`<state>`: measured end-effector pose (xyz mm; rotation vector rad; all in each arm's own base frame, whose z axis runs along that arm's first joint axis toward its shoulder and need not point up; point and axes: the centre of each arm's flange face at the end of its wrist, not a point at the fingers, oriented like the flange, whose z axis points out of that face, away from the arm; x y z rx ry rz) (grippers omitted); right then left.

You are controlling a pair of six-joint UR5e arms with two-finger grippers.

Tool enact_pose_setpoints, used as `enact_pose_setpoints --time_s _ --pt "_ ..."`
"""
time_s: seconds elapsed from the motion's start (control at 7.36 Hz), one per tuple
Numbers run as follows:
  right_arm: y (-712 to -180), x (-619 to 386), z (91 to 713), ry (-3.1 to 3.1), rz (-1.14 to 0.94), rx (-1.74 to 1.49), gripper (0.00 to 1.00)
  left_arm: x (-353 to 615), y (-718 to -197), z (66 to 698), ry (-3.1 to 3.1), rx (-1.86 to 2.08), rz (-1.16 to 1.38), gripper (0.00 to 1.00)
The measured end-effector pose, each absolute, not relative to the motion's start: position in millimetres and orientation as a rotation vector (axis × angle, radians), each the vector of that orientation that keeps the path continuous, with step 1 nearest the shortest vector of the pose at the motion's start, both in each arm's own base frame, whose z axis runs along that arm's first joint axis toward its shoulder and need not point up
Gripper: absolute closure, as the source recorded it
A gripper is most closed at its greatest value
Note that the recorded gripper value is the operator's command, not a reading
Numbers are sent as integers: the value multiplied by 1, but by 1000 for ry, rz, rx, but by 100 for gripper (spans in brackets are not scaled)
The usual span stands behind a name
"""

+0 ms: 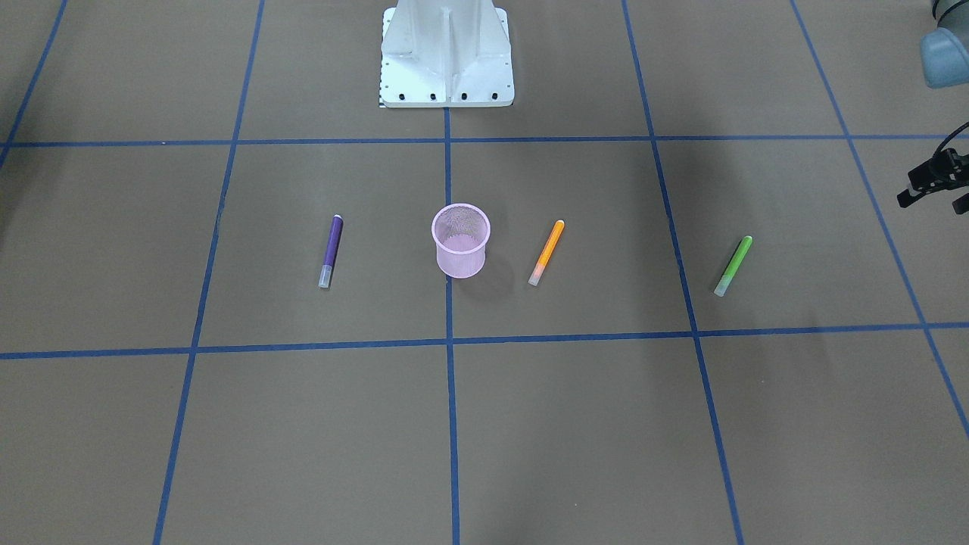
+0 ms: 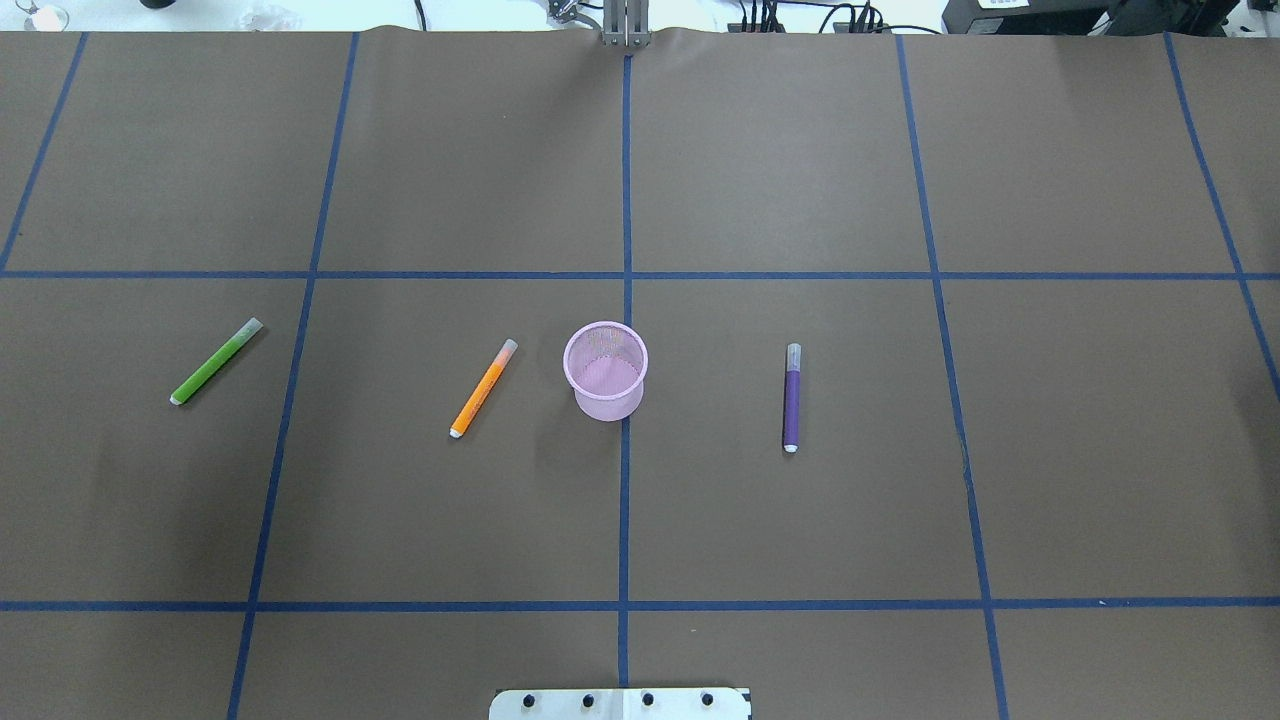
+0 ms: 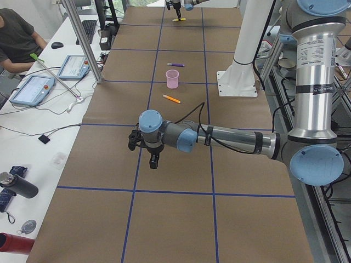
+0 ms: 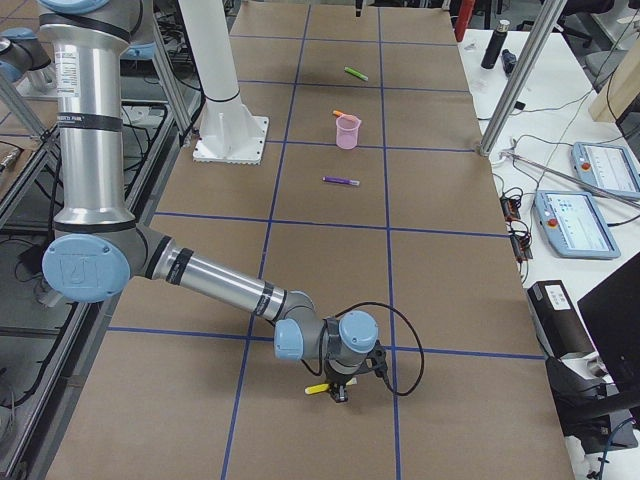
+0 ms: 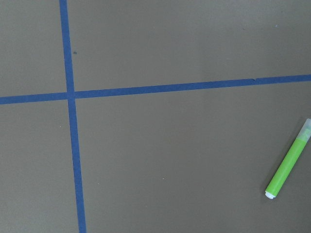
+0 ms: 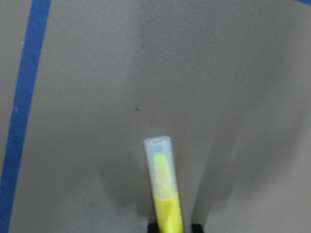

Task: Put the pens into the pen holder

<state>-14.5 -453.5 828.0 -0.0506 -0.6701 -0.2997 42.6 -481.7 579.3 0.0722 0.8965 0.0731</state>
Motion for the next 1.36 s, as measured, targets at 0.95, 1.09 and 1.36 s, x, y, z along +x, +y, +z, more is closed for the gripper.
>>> enact_pose_setpoints --time_s 0.95,1.09,1.36 --pt "-512 -18 678 -734 -39 168 100 42 -481 568 906 92 81 0" --pt "-523 -36 646 -779 49 218 100 43 -481 565 907 99 86 0" --pt "-538 -116 563 -891 210 279 100 43 -480 556 911 115 95 0"
